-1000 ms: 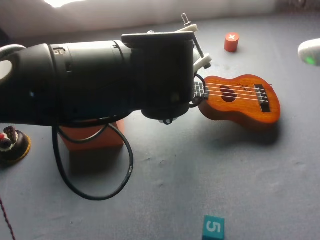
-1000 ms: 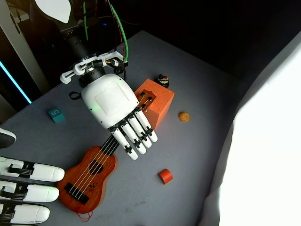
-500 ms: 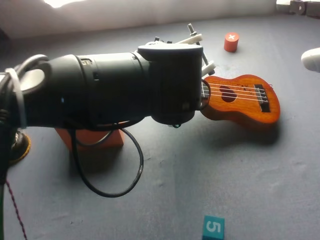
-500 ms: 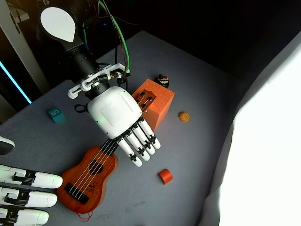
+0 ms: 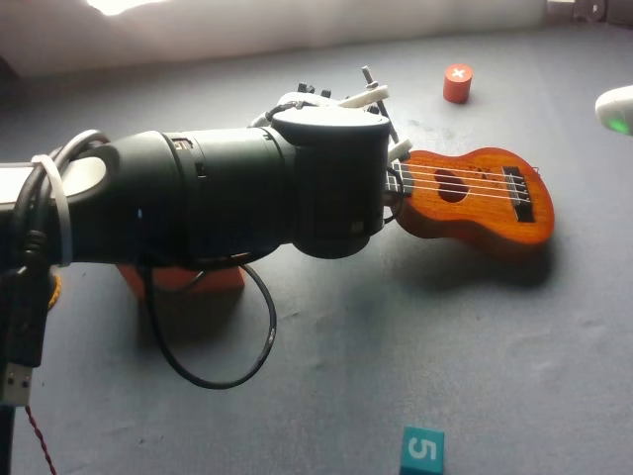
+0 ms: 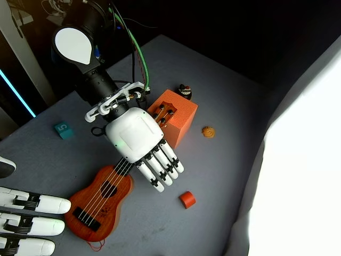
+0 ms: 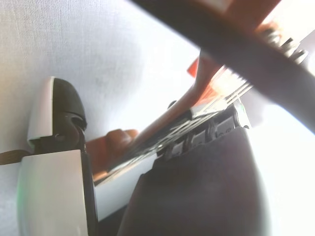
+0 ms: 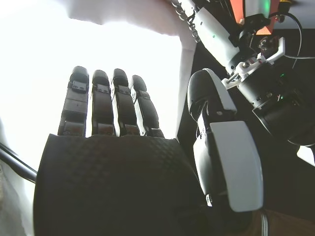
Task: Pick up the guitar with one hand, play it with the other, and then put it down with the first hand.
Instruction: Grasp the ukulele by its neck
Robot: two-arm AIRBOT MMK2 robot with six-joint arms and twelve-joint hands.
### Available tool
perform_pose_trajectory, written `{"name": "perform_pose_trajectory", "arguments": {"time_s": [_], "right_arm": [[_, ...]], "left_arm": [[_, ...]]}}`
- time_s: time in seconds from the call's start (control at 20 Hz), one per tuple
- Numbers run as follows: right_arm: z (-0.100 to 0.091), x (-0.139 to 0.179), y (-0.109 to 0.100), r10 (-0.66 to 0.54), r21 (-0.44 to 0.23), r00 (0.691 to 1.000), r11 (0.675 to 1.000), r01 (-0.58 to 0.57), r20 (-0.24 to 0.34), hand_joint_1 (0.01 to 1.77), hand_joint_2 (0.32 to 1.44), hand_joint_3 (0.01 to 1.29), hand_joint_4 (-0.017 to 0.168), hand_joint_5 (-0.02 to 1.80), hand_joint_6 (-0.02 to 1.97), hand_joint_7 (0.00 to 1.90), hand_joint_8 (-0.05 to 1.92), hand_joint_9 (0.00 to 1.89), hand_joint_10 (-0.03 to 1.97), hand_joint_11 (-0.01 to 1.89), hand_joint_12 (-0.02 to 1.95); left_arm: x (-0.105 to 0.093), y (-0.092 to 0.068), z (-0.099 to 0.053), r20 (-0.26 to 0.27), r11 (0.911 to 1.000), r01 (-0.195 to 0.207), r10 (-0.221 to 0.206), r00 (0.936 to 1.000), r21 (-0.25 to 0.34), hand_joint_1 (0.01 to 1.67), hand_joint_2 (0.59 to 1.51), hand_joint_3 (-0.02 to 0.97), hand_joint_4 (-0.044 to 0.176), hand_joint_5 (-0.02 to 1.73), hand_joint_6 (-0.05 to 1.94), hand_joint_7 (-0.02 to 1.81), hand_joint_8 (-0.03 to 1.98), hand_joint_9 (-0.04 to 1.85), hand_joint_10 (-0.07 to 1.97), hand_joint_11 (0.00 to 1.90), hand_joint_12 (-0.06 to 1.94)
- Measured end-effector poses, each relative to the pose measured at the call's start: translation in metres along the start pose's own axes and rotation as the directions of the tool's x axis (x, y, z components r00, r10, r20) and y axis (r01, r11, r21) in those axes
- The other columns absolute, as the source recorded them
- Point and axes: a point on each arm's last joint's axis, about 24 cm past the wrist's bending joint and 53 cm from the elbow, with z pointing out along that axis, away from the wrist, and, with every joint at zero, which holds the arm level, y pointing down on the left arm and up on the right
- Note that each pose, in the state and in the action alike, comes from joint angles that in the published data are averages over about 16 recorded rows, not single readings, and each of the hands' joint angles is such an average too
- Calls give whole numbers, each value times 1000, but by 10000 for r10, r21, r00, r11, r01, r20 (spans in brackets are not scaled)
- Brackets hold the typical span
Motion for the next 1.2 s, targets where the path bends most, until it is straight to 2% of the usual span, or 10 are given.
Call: {"name": "perform_pose_trajectory", "arguments": {"time_s": [0.45, 0.5, 0.6, 0.85, 1.2], "right_arm": [[0, -1, 1, 0, -29, 10000, 10000, 0, 50, 482, 1349, 17, -4, 78, 25, 81, 12, 21, -1, 21, -4], [0, -1, 1, 0, -29, 10000, 10000, 0, 51, 485, 1350, 17, -4, 76, 25, 80, 12, 21, -1, 21, -5], [0, -1, 1, 1, -29, 10000, 10000, 0, 51, 499, 1351, 16, -4, 74, 25, 77, 11, 20, -1, 21, -4], [0, -1, 1, 14, -28, 10000, 10000, -14, 49, 523, 1352, 16, -4, 69, 25, 70, 11, 19, -1, 21, -5], [0, 3, -1, -7, 66, 9999, 10000, 8, -142, 557, 1354, 16, -4, 83, 25, 81, 11, 26, 0, 21, -5]], "left_arm": [[1, 2, 5, 37, 10000, -30, 30, 10000, -12, 1139, 1026, -10, 0, 23, -14, 25, -12, 22, 23, 17, 27], [1, 2, 5, 35, 10000, -30, 30, 10000, -11, 1137, 1028, -8, 0, 30, 0, 36, 11, 28, 62, 17, 80], [1, 3, 5, 32, 10000, -30, 30, 10000, -10, 1125, 1028, -6, 1, 53, 90, 62, 143, 47, 258, 24, 306], [2, 3, 5, 21, 10000, -34, 34, 10000, -1, 1111, 1009, -1, 2, 242, 654, 241, 723, 235, 838, 212, 896], [2, 3, 6, 5, 10000, -32, 32, 10000, 30, 1253, 1017, 11, 0, 830, 1507, 811, 1588, 851, 1683, 845, 1722]]}}
